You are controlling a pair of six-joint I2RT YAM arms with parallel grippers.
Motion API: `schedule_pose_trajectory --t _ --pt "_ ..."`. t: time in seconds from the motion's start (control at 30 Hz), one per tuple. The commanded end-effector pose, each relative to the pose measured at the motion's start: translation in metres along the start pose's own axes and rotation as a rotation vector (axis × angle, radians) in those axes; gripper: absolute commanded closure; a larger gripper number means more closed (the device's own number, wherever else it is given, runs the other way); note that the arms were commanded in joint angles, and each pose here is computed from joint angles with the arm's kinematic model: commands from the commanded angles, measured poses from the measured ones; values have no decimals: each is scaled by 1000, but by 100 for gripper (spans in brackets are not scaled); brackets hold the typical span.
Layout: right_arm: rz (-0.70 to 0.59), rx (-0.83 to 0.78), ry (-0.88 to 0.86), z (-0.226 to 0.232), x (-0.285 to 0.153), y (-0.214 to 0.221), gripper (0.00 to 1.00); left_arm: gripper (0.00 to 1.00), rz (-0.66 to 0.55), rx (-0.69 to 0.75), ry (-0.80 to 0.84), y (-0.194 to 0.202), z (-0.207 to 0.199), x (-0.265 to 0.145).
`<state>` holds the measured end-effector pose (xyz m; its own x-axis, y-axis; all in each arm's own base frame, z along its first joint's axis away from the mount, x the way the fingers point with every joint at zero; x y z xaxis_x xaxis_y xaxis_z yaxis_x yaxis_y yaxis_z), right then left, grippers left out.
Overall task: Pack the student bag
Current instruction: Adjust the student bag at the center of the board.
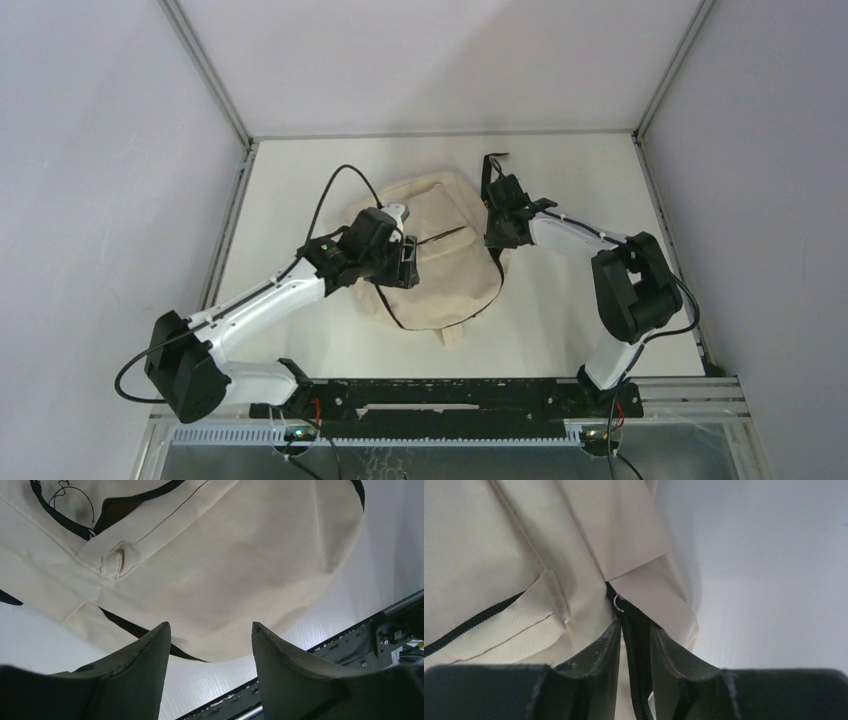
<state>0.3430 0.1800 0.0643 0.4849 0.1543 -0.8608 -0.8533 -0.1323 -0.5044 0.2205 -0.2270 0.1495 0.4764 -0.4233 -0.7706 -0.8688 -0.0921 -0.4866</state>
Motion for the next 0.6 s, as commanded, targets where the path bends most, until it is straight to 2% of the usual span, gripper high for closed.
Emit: schedule_pose_trajectory --t 0.0,0.23,0.3,0.4,0.57 --pt "-119 38 113 -9 1 -32 66 36 -13 23 35 -10 -13 0" --pt "-122 67 91 -5 19 -35 69 41 44 2 17 8 -4 19" --pt "-104 77 77 -5 23 -32 75 41 40 -3 0 10 1 20" --pt "-94 66 56 -2 19 -30 100 43 24 -10 -42 11 11 22" --pt "-130 55 42 -3 -8 -27 100 49 -12 -44 -40 -3 13 20"
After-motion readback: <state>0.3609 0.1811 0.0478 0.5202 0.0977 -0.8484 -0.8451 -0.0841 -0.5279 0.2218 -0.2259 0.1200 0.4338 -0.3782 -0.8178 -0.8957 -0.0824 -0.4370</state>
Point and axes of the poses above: each gripper's point midway between its finger pads, its own x axis out along the fingers, its own z axis along the line the jaws close on, y = z × x, the point moved 1 cm from there along -x, back along the fingers, and after that the axes turned 13 degrees about -x, right-handed, at the moved point
